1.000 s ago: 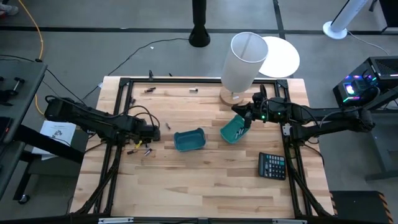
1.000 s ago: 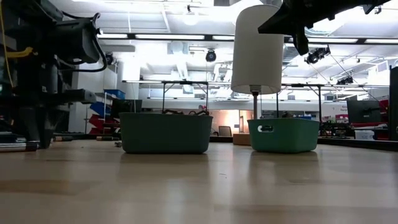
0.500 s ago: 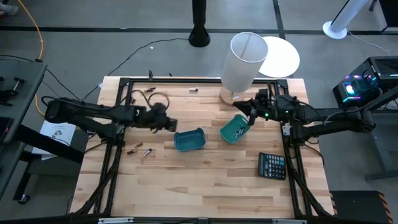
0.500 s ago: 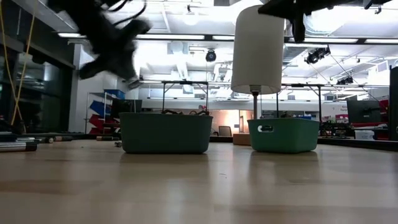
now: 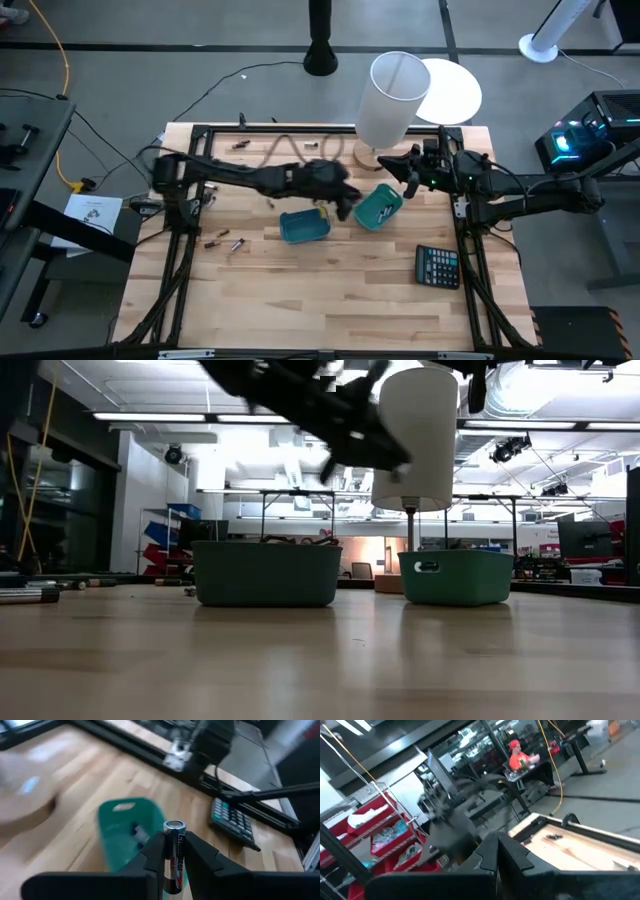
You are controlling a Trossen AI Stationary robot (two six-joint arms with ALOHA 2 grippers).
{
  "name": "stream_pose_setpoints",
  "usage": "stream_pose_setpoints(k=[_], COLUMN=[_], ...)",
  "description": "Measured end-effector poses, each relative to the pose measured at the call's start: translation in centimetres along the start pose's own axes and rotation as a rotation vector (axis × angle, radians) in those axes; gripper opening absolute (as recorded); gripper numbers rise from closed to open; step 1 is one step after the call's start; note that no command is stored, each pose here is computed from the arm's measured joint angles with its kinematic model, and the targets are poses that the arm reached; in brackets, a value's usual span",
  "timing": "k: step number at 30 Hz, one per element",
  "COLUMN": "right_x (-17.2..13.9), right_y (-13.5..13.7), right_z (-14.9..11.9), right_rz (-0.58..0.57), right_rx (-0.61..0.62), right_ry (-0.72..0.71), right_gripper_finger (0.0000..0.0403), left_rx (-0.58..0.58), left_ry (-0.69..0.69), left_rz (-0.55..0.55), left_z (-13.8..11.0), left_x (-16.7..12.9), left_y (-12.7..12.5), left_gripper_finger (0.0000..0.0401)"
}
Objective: Sort batteries
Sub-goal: Put the silver battery into the green bin
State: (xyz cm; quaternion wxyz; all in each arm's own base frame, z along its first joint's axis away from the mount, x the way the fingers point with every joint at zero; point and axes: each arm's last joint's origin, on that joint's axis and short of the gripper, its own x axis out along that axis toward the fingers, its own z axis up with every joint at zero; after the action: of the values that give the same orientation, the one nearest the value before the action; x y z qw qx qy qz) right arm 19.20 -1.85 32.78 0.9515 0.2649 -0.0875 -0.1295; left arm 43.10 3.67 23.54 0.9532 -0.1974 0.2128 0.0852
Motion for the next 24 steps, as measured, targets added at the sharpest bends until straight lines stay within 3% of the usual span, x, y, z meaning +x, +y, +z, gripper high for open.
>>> stream_pose_setpoints(k=[6,10,14,19,24], right_x=[0.0,0.0,0.0,0.0,0.0], right_y=[0.2,0.2,0.2,0.2,0.0], right_z=[0.3,0.3,0.3,0.3,0.0], right_rz=[0.016,0.017,0.017,0.016,0.001], right_rx=[-0.019,-0.019,-0.035,-0.037,-0.045], right_ry=[-0.028,-0.029,-0.030,-0.028,-0.001], right_gripper_finger=[0.0000,0.0000,0.0000,0.0000,0.0000], left_rx=[0.007,0.017,0.040,0.076,0.167], left_ry=[0.076,0.131,0.141,0.340,0.478], left_rz=[-0.075,-0.061,-0.054,-0.006,0.069], left_z=[0.4,0.5,1.8,1.9,0.3], left_x=[4.6,4.7,3.1,-0.3,-4.5], left_y=[-0.5,-0.5,-0.6,-0.3,-2.1], left_gripper_finger=[0.0074,0.0104,0.0140,0.0174,0.0185])
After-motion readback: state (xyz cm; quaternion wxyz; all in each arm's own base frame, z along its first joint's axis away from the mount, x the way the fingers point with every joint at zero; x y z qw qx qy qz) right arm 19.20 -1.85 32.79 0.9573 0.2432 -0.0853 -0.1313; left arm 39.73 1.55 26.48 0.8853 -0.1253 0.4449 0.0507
